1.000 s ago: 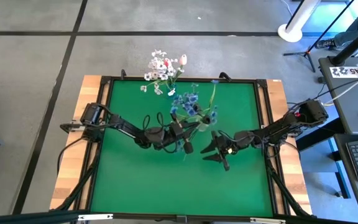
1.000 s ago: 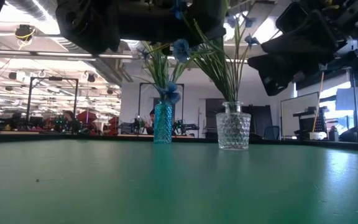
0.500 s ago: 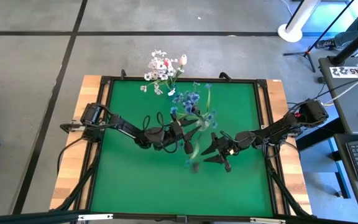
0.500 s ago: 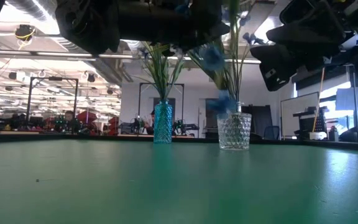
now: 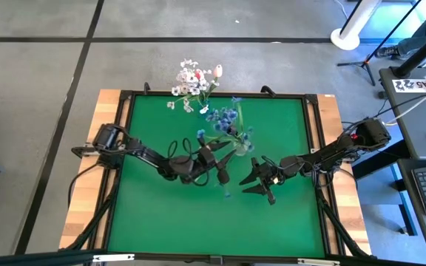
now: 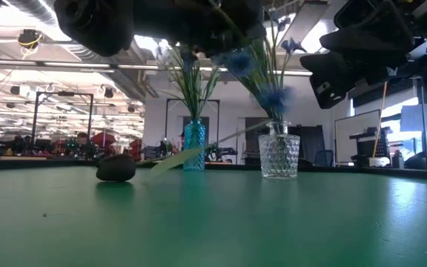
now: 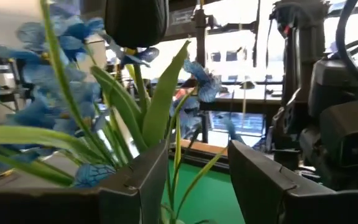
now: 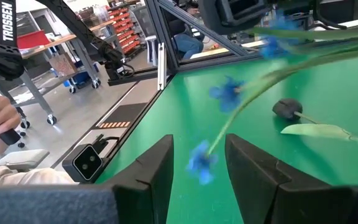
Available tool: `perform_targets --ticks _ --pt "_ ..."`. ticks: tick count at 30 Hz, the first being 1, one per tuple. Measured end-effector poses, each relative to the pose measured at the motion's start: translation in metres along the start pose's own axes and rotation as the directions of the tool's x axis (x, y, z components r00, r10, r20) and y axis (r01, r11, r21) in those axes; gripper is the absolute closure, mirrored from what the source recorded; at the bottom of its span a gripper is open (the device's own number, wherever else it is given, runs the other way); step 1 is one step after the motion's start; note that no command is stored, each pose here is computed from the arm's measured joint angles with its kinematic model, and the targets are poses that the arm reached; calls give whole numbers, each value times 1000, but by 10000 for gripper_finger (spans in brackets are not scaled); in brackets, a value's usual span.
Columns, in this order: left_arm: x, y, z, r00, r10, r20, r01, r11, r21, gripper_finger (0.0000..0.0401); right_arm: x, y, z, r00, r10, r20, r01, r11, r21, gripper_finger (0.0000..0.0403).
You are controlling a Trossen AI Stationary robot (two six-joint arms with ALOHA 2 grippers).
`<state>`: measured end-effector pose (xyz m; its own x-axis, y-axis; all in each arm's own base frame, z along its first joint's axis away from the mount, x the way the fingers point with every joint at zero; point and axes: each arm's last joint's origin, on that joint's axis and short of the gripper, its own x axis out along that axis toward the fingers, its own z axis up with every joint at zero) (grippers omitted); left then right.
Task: Sort flowers into vase by color
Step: Put the black flower into the transparent vase
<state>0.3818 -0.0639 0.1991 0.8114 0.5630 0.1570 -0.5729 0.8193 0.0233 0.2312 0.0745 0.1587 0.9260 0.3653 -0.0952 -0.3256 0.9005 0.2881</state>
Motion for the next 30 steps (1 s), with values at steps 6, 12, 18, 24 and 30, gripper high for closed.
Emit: perform_targets --ticks 6,12,18,24,30 --pt "-13 -8 14 1000 4 -17 -3 1000 8 236 0 0 0 1000 0 0 0 1000 0 259" --pt "-41 -20 41 998 21 -58 -18 999 49 236 0 -1 -2 1000 -5 -16 5 1000 -2 259" --pt "-87 -32 73 992 50 -113 -38 993 109 236 -1 -5 -8 993 -78 -91 78 997 -4 259" --pt "-134 -37 87 982 80 -174 -60 991 118 236 -6 -5 -7 984 -125 -129 125 992 -8 259" --pt "-146 -29 58 901 -145 -409 105 987 -119 236 -11 -1 3 989 -116 -94 114 993 -31 259"
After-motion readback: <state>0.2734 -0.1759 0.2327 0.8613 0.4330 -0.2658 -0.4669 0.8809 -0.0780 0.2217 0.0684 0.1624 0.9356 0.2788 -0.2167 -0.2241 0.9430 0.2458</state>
